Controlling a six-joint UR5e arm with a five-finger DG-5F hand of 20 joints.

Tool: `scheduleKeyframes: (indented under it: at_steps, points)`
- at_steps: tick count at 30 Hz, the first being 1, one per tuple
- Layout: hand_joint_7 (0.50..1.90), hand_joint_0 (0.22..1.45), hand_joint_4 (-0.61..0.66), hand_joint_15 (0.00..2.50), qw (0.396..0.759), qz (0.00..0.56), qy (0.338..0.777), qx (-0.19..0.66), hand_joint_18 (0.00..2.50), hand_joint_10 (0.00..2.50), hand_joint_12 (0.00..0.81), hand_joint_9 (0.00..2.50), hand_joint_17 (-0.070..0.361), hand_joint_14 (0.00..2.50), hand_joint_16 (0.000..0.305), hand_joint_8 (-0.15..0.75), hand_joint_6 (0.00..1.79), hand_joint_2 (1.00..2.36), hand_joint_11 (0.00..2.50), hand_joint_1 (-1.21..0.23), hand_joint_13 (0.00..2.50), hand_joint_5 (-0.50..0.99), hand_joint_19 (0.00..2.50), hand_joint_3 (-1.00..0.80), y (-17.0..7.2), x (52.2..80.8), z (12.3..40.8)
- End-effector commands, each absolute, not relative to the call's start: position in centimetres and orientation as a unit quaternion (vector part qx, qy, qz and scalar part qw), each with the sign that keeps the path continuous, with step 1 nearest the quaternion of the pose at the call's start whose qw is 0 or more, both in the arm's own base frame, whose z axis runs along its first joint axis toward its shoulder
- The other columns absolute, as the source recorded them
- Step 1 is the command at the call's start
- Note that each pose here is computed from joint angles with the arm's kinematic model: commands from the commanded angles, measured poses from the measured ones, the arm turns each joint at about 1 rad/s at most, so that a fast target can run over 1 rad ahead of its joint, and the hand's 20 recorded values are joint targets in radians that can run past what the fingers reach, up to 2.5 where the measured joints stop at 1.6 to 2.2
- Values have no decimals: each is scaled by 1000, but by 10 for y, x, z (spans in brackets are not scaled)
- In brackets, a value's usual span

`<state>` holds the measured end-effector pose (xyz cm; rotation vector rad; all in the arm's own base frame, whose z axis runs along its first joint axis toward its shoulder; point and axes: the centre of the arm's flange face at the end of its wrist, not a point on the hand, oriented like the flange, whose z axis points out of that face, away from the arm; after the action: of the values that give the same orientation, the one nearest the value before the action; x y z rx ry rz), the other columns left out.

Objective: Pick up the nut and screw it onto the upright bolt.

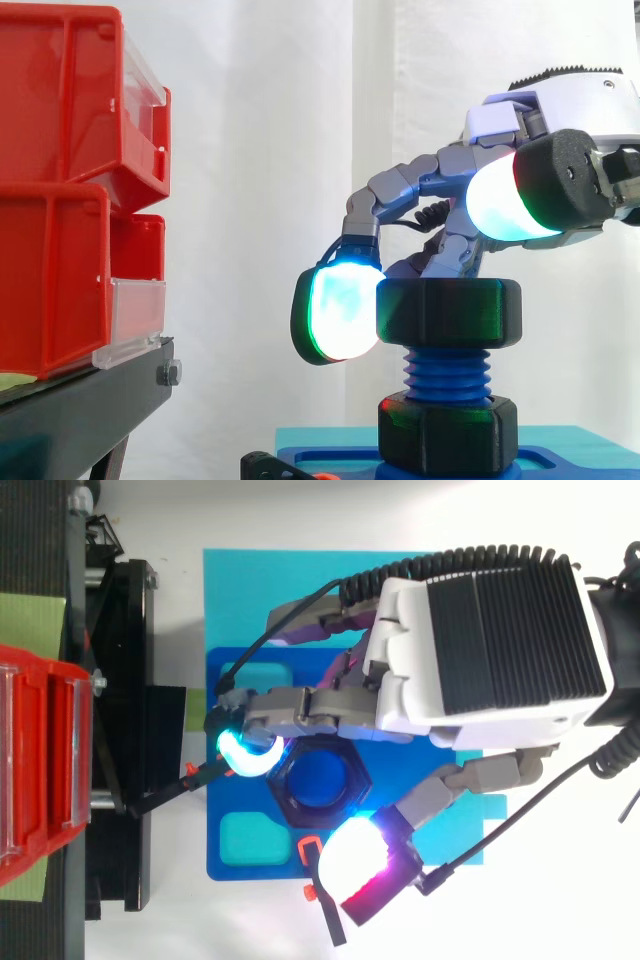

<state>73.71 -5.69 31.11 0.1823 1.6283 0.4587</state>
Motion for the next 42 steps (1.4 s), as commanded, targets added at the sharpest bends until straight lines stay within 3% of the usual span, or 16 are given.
scheduleKeyframes:
  at_steps: [1,13,19,26,32,36,37,42]
  points:
    - [1056,531,148,428,660,201,719,82,577,23,292,1592,33,13,15,241,505,1000,979,-366,1269,-68,0,-500,-62,737,312]
    - [1417,541,40,718,660,199,719,84,711,24,320,1847,45,23,20,113,505,1000,1789,-365,1430,-2,155,-500,-85,733,311]
    - [1434,543,51,656,659,197,721,79,735,26,318,1861,46,22,21,123,500,1000,1614,-366,1417,63,176,-500,-98,730,312]
    - [1168,544,64,619,649,184,734,78,969,34,270,2021,44,22,19,96,624,1000,1206,-376,1528,73,299,-500,-112,724,309]
    - [1134,535,80,603,642,174,742,80,1161,38,231,2150,40,20,18,73,632,1000,1195,-383,1667,78,402,-500,-123,718,309]
    - [1235,527,61,589,646,175,739,79,1094,38,253,2142,42,19,19,123,573,1000,1209,-357,1663,77,363,-500,-127,716,316]
    - [1364,523,60,571,648,175,737,79,1043,37,270,2114,44,18,19,147,500,1000,1183,-348,1624,79,343,-500,-129,715,321]
    - [1188,517,48,512,655,176,731,78,907,30,303,1869,55,18,25,225,507,1000,1041,-338,1424,-11,329,-500,-130,716,329]
